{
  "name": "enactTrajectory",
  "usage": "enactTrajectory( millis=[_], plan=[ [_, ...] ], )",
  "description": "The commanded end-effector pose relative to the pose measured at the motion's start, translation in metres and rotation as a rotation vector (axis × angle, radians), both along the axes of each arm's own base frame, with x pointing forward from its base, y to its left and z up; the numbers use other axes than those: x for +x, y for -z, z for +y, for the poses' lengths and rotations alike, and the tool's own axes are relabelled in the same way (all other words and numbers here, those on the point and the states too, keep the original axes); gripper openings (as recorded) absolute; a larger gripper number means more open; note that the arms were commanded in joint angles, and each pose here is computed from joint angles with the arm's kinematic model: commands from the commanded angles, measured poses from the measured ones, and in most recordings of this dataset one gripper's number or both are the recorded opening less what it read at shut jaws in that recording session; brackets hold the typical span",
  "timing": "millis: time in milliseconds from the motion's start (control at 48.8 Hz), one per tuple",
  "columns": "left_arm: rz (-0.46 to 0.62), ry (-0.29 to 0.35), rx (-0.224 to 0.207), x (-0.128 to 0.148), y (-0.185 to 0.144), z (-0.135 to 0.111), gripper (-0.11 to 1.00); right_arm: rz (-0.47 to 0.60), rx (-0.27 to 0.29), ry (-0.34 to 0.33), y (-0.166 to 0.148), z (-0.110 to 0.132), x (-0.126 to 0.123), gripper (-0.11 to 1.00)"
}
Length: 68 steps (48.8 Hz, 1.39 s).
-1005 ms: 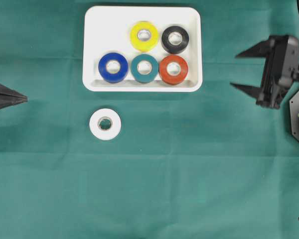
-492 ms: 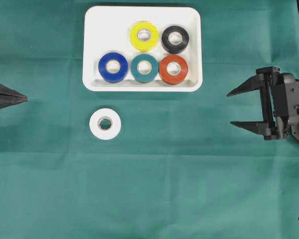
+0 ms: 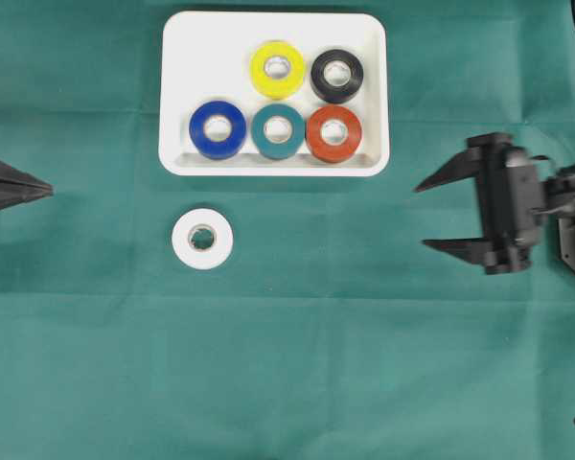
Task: Put the tape into the white case with the right arm.
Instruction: 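Reach the right gripper down to the white roll and grasp it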
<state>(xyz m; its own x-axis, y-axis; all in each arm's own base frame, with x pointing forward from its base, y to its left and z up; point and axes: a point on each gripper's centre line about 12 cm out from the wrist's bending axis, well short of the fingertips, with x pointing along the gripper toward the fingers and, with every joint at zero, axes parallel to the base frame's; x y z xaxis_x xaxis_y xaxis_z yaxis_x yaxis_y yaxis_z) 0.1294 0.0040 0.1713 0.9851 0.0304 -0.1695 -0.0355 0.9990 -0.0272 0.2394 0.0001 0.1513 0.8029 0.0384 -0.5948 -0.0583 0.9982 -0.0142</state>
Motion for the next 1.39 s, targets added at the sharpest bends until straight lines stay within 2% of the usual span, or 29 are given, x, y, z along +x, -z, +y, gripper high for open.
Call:
enactTrajectory(
  millis=[0, 287, 636, 964, 1374],
  plan=[
    [-0.012, -0.003, 0.002, 0.001, -0.005, 0.0, 0.0, -0.021, 0.003, -0.019, -0.008, 0.002, 0.027, 0.81],
    [-0.012, -0.003, 0.002, 0.001, -0.005, 0.0, 0.0, -0.002, 0.013, -0.06, 0.0, 0.013, 0.103, 0.81],
    [-0.014, -0.003, 0.0, 0.001, -0.005, 0.0, 0.0, -0.044, 0.009, -0.095, 0.002, 0.028, 0.186, 0.81],
    [-0.014, -0.003, 0.0, 0.001, -0.005, 0.0, 0.0, -0.079, 0.007, -0.116, 0.002, 0.041, 0.228, 0.81],
    [-0.014, -0.003, 0.0, 0.001, -0.005, 0.0, 0.0, -0.069, -0.014, -0.098, 0.007, 0.042, 0.257, 0.81]
  ],
)
